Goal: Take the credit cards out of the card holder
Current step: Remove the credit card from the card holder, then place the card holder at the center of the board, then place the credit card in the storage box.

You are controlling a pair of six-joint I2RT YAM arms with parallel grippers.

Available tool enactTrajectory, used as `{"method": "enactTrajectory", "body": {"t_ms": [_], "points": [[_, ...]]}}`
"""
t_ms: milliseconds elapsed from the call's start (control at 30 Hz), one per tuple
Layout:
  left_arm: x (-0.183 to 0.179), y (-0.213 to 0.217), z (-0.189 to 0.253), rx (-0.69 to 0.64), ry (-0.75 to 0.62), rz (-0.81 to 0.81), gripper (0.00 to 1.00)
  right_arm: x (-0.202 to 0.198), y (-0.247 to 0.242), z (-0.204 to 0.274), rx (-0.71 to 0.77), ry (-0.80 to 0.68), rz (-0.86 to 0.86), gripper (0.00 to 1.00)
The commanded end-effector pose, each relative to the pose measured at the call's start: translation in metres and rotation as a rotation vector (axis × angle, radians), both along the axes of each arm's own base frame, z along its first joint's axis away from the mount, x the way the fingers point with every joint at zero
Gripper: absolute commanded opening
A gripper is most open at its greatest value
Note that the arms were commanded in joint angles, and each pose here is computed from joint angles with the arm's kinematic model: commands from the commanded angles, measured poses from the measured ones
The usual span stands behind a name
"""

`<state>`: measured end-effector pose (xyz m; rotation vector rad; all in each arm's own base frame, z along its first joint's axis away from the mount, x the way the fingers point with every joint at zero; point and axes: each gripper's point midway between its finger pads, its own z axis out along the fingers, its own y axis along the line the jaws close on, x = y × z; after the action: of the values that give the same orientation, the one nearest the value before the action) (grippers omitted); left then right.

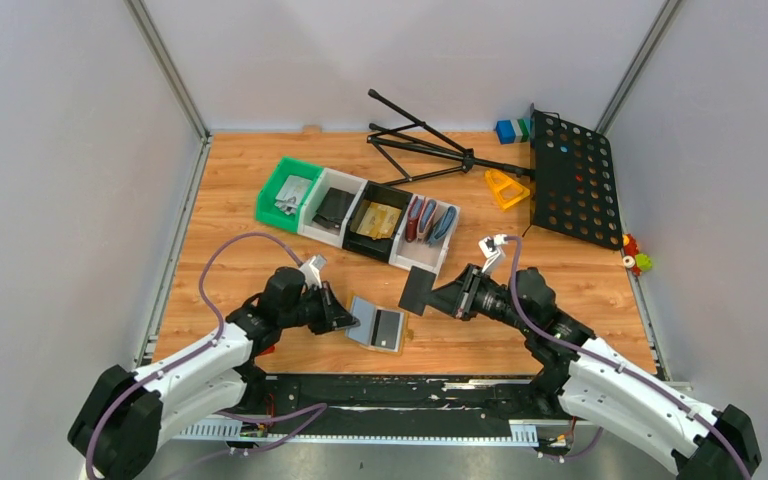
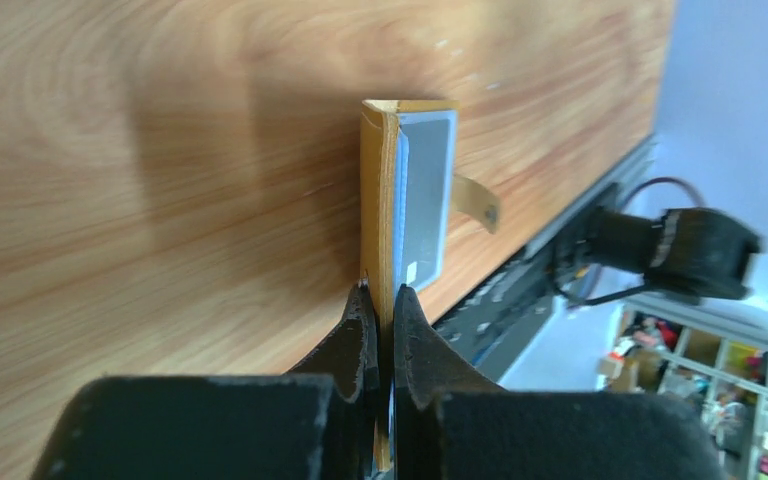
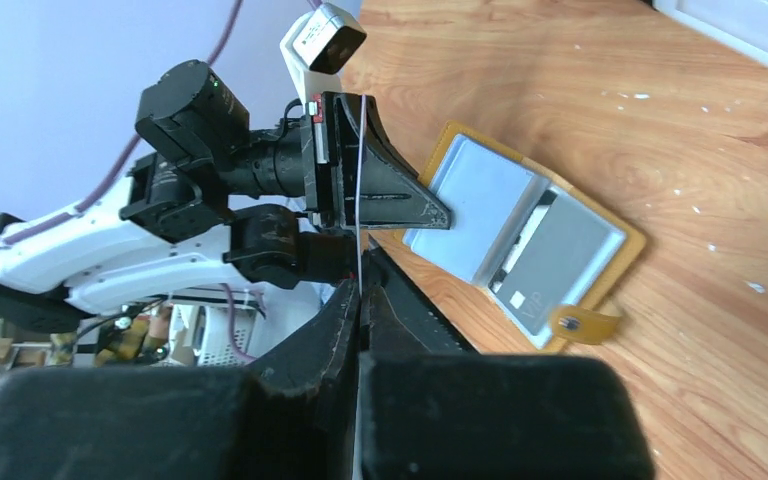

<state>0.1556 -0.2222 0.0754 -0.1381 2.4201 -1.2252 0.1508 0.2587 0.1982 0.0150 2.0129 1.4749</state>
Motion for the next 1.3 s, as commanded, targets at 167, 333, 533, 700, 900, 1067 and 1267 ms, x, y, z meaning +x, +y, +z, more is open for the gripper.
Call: {"method": "enactTrajectory", "body": {"t_ms": [167, 333, 533, 700, 900, 1067, 1267], "points": [[0.009, 0.028, -0.021, 0.260, -0.045, -0.022, 0.38, 0.012, 0.002, -0.005, -0.098, -0.045, -0.001, 0.00], [0.017, 0.053, -0.009, 0.376, -0.091, 0.071, 0.63, 0.013, 0.007, -0.005, -0.112, -0.056, 0.025, 0.00], [0.019, 0.045, 0.055, 0.257, -0.280, 0.048, 0.64, 0.004, 0.018, 0.006, -0.074, -0.093, 0.112, 0.00], [-0.005, -0.003, 0.116, -0.124, -0.377, -0.130, 0.62, -0.010, 0.032, 0.026, 0.029, -0.132, 0.233, 0.00], [-0.019, -0.025, 0.158, -0.376, -0.425, -0.222, 0.50, -0.031, 0.044, 0.049, 0.126, -0.167, 0.390, 0.00], [-0.026, -0.028, 0.169, -0.450, -0.431, -0.250, 0.47, -0.040, 0.052, 0.056, 0.151, -0.178, 0.460, 0.00], [-0.031, -0.029, 0.167, -0.467, -0.407, -0.276, 0.41, -0.045, 0.060, 0.061, 0.160, -0.186, 0.496, 0.00]]}}
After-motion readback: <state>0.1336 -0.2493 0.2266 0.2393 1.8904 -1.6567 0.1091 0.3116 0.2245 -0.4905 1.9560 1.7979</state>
